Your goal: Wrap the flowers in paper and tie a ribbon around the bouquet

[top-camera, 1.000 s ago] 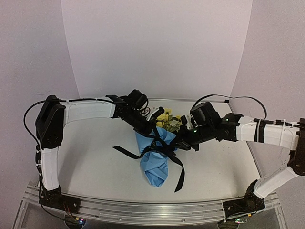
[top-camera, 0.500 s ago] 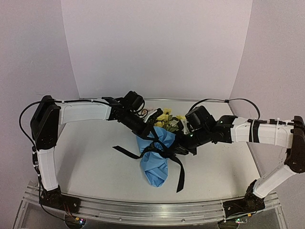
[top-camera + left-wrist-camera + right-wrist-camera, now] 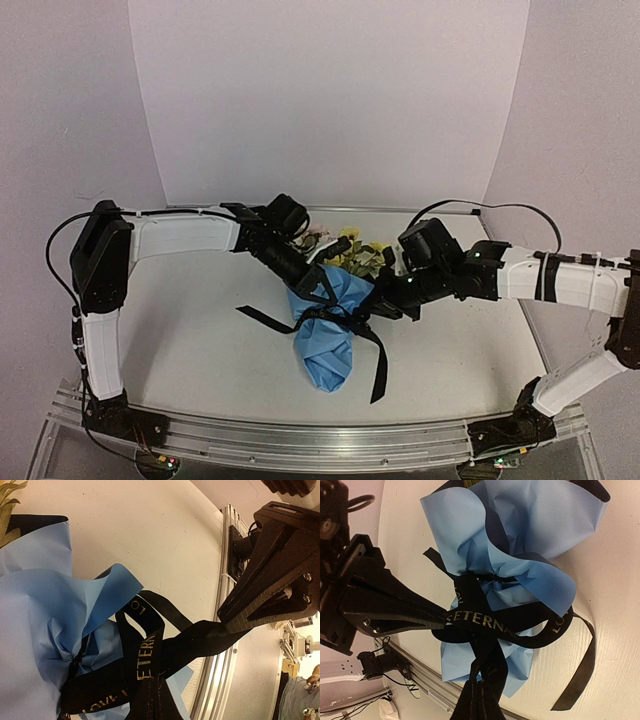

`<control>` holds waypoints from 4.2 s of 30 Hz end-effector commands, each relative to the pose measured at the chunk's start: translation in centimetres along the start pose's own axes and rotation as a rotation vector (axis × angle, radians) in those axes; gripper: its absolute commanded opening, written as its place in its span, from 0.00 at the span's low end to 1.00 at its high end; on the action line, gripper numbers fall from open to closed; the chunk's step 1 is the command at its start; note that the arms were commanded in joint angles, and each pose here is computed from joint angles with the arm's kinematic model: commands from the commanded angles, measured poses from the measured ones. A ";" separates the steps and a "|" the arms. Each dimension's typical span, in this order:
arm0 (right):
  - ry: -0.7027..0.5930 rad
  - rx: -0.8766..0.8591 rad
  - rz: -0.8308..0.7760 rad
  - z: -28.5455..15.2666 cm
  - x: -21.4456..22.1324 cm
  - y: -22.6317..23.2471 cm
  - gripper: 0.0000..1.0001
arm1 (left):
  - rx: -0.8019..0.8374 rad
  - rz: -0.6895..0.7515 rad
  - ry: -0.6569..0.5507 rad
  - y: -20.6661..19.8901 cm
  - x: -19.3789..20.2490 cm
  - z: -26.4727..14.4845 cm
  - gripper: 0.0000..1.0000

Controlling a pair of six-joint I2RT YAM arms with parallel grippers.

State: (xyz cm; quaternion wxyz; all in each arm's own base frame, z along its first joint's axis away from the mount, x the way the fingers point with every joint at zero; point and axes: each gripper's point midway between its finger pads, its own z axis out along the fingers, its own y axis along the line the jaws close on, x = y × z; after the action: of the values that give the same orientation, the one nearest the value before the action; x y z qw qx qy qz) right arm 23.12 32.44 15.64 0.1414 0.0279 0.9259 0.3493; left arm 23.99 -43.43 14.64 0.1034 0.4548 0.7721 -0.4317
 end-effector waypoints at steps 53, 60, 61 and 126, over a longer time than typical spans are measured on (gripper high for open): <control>-0.118 0.088 0.006 0.0 -0.4 -2.3 0.00 | -0.160 -0.020 0.116 0.3 -2.2 3.1 0.11; -0.110 0.085 0.001 0.1 -0.1 -2.1 0.00 | -0.088 -0.001 0.165 -0.7 -1.1 3.7 0.19; -0.106 0.086 0.001 0.2 0.0 -2.2 0.00 | -0.081 0.000 0.172 -0.8 -1.0 3.8 0.19; -0.010 -0.100 0.379 7.7 -2.9 -2.3 0.32 | -0.066 0.010 0.071 -1.0 0.5 2.4 0.04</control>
State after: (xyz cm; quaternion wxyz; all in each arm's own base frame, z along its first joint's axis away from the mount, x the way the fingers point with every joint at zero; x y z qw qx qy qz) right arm 26.99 32.98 7.29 0.0791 0.1907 0.9077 0.3653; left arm 21.69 -44.92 9.79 0.0502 0.4701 0.8017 -0.3657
